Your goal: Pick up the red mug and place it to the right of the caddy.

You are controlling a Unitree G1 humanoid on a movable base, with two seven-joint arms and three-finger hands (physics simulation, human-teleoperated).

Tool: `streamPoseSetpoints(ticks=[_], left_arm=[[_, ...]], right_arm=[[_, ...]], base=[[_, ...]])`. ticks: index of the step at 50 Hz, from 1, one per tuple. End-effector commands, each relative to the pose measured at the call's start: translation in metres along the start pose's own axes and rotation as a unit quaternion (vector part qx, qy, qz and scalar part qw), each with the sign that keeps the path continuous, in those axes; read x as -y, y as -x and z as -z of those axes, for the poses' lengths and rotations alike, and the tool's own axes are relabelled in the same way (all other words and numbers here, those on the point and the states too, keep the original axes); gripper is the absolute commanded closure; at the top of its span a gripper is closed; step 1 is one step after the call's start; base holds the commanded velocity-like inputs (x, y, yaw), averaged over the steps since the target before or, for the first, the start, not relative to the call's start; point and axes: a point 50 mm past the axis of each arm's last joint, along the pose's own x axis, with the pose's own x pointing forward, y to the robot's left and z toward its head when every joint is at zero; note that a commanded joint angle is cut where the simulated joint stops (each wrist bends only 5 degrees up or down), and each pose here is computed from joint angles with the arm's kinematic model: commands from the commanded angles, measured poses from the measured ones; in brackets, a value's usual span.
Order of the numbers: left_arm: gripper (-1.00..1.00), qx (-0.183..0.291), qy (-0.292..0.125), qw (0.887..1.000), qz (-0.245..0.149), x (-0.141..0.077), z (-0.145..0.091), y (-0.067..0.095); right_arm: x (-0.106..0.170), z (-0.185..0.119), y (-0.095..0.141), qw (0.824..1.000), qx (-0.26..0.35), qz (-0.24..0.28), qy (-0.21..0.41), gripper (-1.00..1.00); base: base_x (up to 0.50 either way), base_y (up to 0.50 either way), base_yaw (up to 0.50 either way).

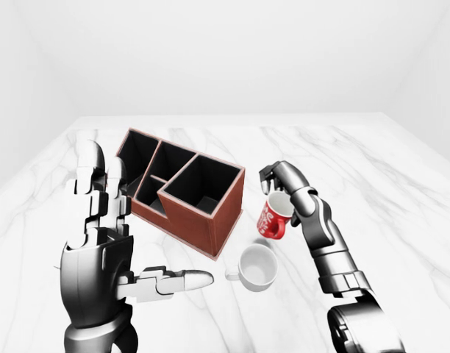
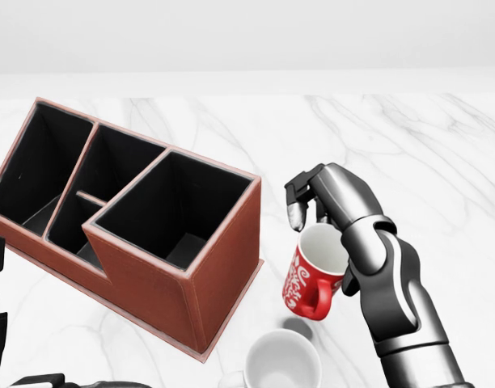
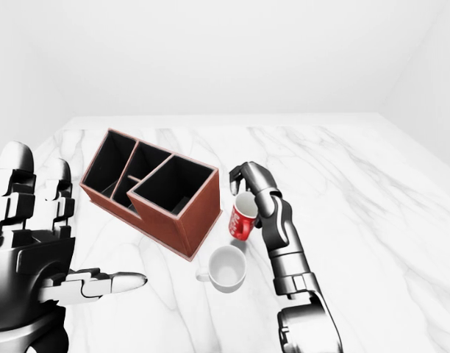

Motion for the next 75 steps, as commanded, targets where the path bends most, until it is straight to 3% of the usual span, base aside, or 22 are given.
streamPoseSetpoints(ticks=[1,20,42,75], left_arm=[[-1.0,-0.035,0.001,0.999,0.001,0.002,0.023,-0.005],[-1.0,-0.026,0.002,1.0,0.0,0.001,0.018,-0.006],[-1.0,-0.028,0.001,1.0,-0.001,0.001,0.02,-0.006],[-1.0,-0.025,0.001,1.0,-0.002,0.0,0.018,-0.006]], right_arm=[[-0.014,0.004,-0.012,0.999,-0.027,-0.004,0.017,1.0],[-0.019,-0.004,-0.018,1.0,-0.021,0.008,0.018,1.0],[-0.039,0.019,-0.026,0.996,-0.085,0.01,0.022,1.0],[-0.053,0.019,-0.032,0.995,-0.092,0.019,0.023,1.0]], base=[[0.0,0.0,0.0],[0.0,0.0,0.0],[0.0,0.0,0.0],[0.0,0.0,0.0]])
